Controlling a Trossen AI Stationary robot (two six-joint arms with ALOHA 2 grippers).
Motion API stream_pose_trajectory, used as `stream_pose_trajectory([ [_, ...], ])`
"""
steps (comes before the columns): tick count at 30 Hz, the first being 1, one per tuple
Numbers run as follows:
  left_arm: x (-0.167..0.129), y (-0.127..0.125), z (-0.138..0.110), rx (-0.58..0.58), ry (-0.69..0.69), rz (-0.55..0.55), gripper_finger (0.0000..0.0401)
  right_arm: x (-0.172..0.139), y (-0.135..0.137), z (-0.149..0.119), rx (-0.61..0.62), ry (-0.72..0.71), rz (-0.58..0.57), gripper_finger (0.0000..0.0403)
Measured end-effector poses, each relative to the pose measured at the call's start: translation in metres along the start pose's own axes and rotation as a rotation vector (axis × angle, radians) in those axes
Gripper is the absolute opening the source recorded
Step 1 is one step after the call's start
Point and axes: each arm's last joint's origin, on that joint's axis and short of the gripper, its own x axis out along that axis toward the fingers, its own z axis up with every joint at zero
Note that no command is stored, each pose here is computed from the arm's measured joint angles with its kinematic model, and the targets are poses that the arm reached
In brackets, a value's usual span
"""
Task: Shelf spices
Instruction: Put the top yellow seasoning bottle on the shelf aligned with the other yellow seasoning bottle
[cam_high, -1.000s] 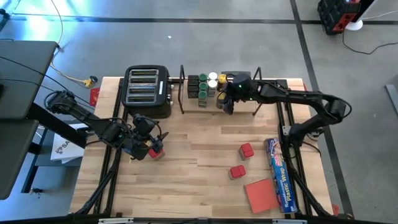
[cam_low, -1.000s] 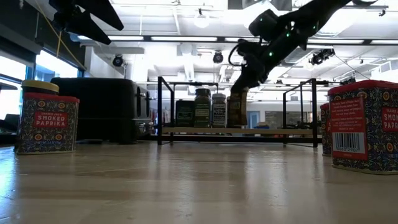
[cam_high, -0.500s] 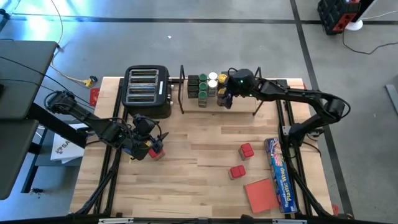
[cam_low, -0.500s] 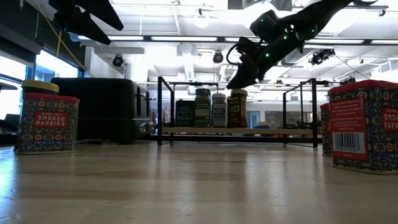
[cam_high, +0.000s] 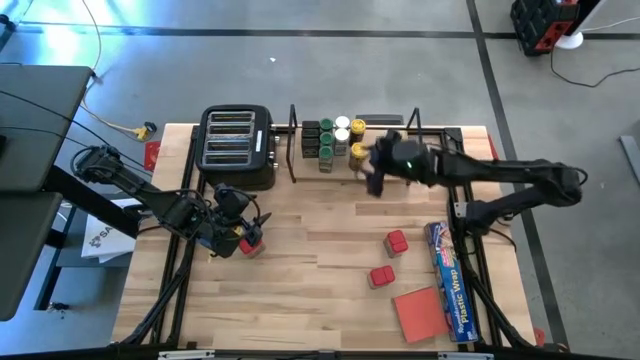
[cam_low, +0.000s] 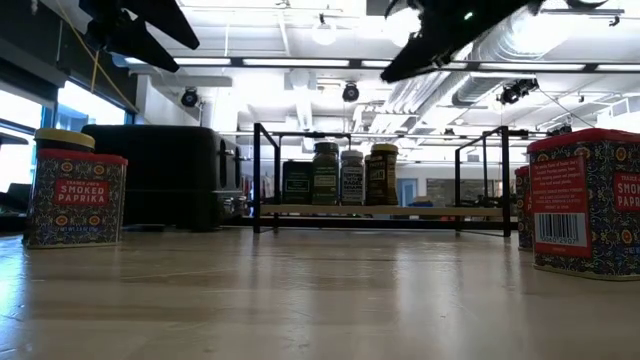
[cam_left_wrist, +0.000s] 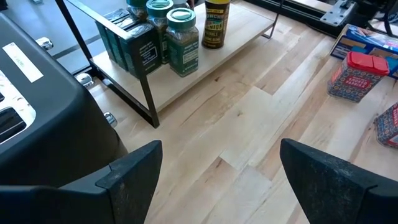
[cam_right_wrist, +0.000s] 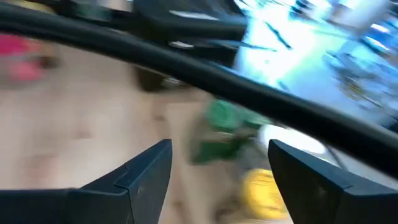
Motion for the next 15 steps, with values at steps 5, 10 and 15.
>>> stream_pose_trajectory([
  [5,0.002,-0.003,-0.003,0.017,0.004,0.009,0.0321,-0.007,0.042,-0.027,-0.011,-0.035,0.184,0.0259],
  [10,0.007,-0.008,-0.007,0.043,0.014,0.025,0.0321,0.013,0.053,-0.071,0.159,0.009,0.177,0.0242],
  [15,0.012,-0.012,-0.012,0.066,0.024,0.040,0.0321,0.039,0.048,-0.093,0.236,0.056,0.159,0.0166],
])
